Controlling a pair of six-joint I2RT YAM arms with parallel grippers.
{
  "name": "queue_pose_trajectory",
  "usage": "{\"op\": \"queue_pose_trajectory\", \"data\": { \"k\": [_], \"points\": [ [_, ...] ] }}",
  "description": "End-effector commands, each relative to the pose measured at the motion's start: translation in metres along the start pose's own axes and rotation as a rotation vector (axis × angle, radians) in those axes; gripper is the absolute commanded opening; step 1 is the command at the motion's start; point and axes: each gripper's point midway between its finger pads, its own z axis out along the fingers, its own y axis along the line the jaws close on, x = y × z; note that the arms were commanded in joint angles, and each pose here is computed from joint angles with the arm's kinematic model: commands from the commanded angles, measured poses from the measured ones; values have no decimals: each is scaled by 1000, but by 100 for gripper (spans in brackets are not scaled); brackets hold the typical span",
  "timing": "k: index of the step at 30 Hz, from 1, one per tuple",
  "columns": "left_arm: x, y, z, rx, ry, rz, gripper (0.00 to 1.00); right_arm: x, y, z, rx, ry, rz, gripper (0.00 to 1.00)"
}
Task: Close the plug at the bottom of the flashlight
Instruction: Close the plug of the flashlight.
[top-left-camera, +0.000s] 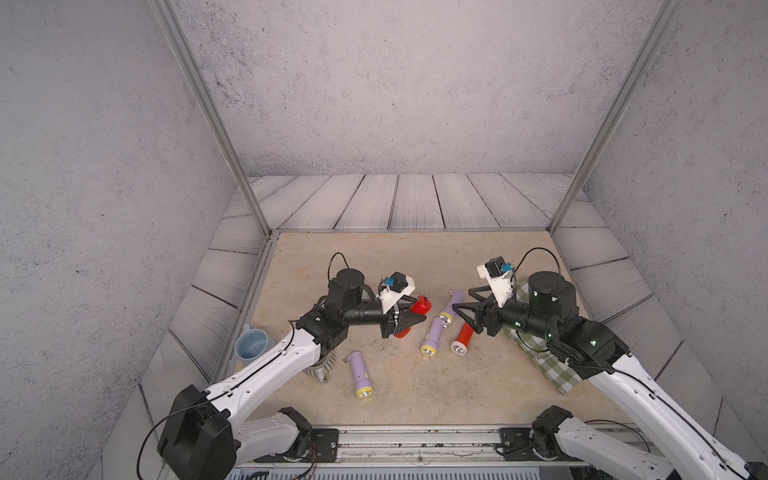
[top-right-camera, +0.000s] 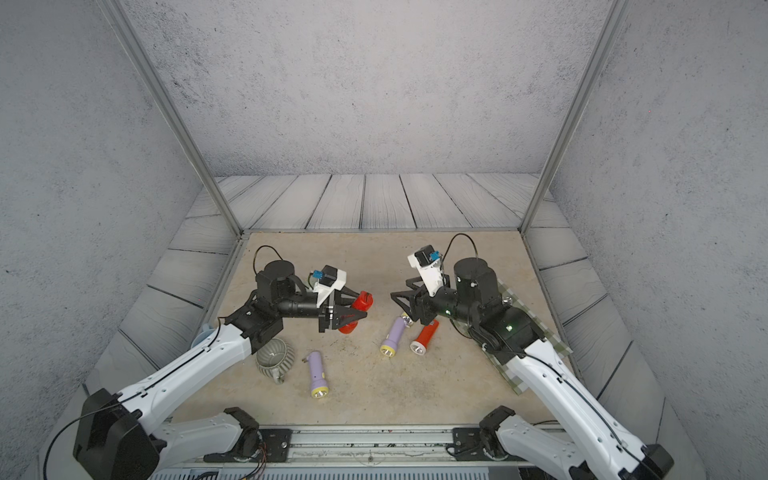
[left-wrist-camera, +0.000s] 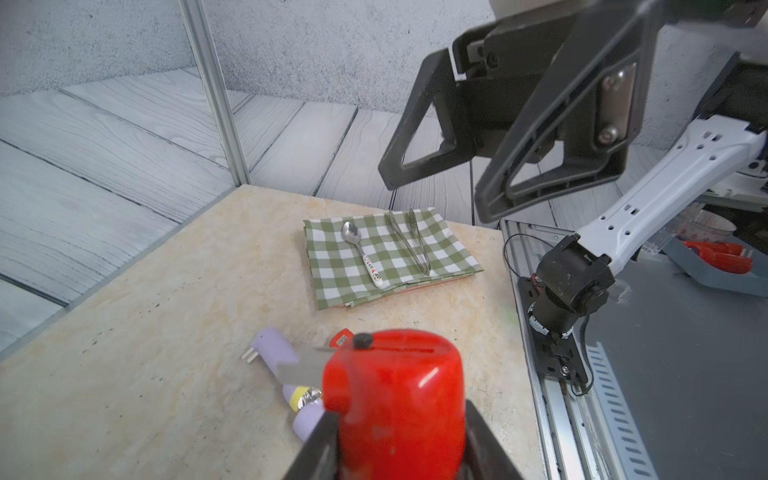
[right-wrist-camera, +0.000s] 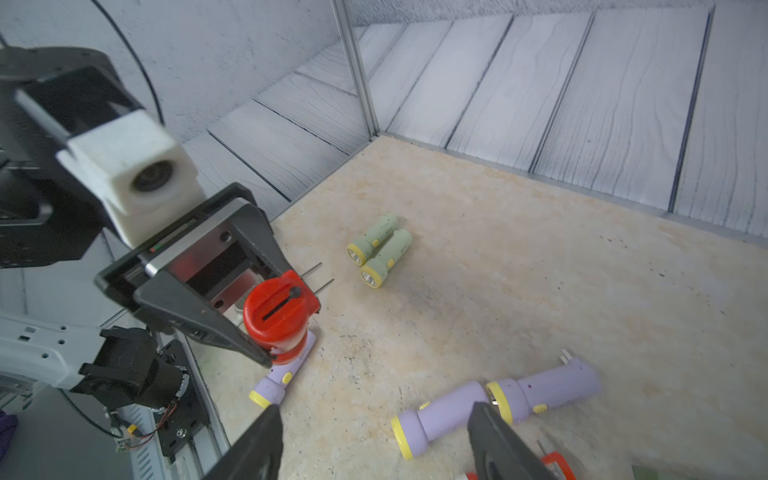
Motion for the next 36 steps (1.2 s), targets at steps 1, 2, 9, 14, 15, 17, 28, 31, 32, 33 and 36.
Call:
{"op": "queue_pose_trajectory", "data": {
  "k": [1, 2, 9, 14, 15, 17, 28, 31, 32, 33, 36],
  "points": [
    [-31, -15, -11, 126, -82, 55, 0, -25, 16, -3, -83, -76, -58, 69],
    [-32, -17, -13, 144, -87, 55, 0, -29, 16, -1, -83, -75, -63, 66],
    [-30, -18, -17, 182, -83, 54, 0, -41, 17, 22, -90, 35, -129, 57],
    [-30, -20, -16, 219, -82, 38, 0, -52, 44, 22, -155, 11, -260, 49],
    [-30, -21, -16, 231, -81, 35, 0, -50, 48, 23, -157, 26, -286, 49],
    [-31, -22, -16, 244, -80, 29, 0, -42, 56, 26, -144, 73, -361, 49],
    [-33, -24, -18, 252, -79, 27, 0, -25, 70, 28, -182, 116, -412, 49],
    [-33, -24, -18, 256, -78, 25, 0, -22, 71, 31, -185, 125, -416, 53],
    [-33, -24, -17, 257, -77, 24, 0, -22, 69, 31, -177, 128, -418, 54],
    [-32, -24, -17, 258, -77, 23, 0, -22, 68, 33, -173, 131, -420, 54],
    [-32, -23, -16, 263, -75, 19, 0, -23, 70, 35, -175, 129, -424, 54]
  ]
}}
